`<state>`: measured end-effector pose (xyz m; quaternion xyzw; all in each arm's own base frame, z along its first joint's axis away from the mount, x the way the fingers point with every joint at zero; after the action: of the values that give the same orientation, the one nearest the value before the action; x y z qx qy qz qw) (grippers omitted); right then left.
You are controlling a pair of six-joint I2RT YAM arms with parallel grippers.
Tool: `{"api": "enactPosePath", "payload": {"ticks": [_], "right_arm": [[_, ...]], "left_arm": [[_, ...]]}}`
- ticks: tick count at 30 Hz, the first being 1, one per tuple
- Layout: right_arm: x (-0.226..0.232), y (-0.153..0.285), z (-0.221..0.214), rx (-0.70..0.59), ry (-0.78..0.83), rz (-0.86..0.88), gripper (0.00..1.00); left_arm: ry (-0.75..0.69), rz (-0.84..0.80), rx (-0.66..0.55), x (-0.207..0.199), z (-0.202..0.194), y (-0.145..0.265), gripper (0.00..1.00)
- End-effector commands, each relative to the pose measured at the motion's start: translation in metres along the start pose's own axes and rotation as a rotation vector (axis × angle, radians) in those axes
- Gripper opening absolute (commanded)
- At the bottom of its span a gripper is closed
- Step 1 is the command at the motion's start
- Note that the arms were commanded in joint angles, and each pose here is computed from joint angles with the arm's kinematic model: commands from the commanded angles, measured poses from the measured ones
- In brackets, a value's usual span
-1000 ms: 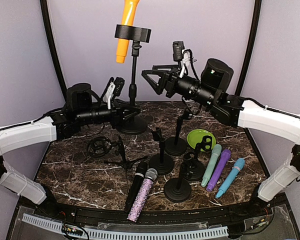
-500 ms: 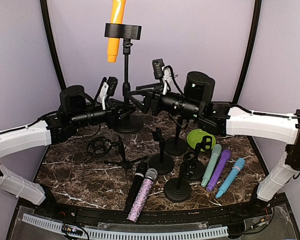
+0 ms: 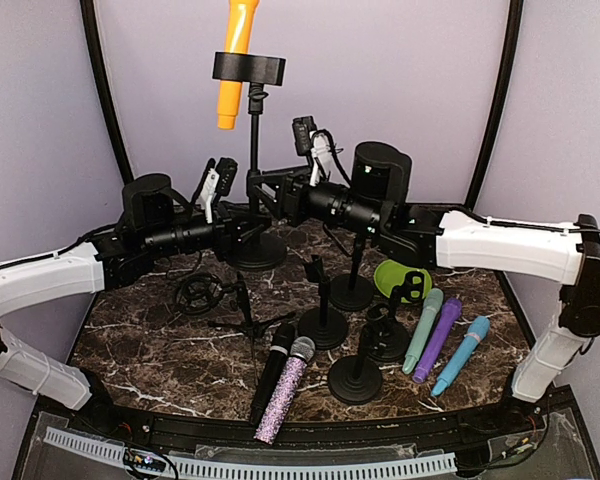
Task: Remove the microphone from the stand
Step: Unscrew the knob on the stand of the microphone stand.
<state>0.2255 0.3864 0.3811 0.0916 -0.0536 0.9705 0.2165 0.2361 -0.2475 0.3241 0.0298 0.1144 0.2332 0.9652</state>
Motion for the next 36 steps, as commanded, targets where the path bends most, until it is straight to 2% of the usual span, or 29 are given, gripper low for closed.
{"api": "enactPosePath", "payload": {"ticks": [1, 8, 13, 19, 23, 30, 34, 36], "right_arm": [[0.006, -0.008, 0.015, -0.064, 0.006, 0.015, 0.4], [0.004, -0.017, 0.013, -0.043, 0.006, 0.005, 0.39], [0.004, -0.015, 0.014, -0.046, 0.009, 0.002, 0.18], [0.011, 0.0, 0.025, -0.045, 0.056, 0.115, 0.03], [0.014, 0.018, 0.036, -0.04, 0.074, 0.306, 0.02], [0.029, 0.043, 0.052, -0.019, 0.087, 0.622, 0.0], [0.033, 0.048, 0.054, -0.001, 0.074, 0.719, 0.0], [0.033, 0.049, 0.053, 0.003, 0.071, 0.726, 0.03]], "left_arm": [[-0.05, -0.056, -0.12, -0.01, 0.025, 0.005, 0.0], [-0.051, -0.065, -0.122, -0.011, 0.026, 0.006, 0.0], [-0.052, -0.074, -0.122, -0.012, 0.026, 0.006, 0.0], [-0.059, -0.122, -0.121, -0.017, 0.029, 0.006, 0.0], [-0.084, -0.221, -0.128, -0.026, 0.035, 0.01, 0.0], [-0.111, -0.513, -0.136, -0.05, 0.042, 0.018, 0.0], [-0.092, -0.596, -0.124, -0.054, 0.042, 0.017, 0.0], [-0.09, -0.608, -0.121, -0.054, 0.041, 0.016, 0.0]]}}
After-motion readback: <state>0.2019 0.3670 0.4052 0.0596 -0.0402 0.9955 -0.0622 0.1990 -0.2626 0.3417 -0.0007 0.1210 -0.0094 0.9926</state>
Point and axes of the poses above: each gripper's point midway between its finger pads, its own y axis back along the fingers, its own x axis along the line the jaws close on, z = x × y, the point moved 9 cm from there along y, back along the fingers, and after that the axes turned 4 degrees about y, right-handed, at the moved point
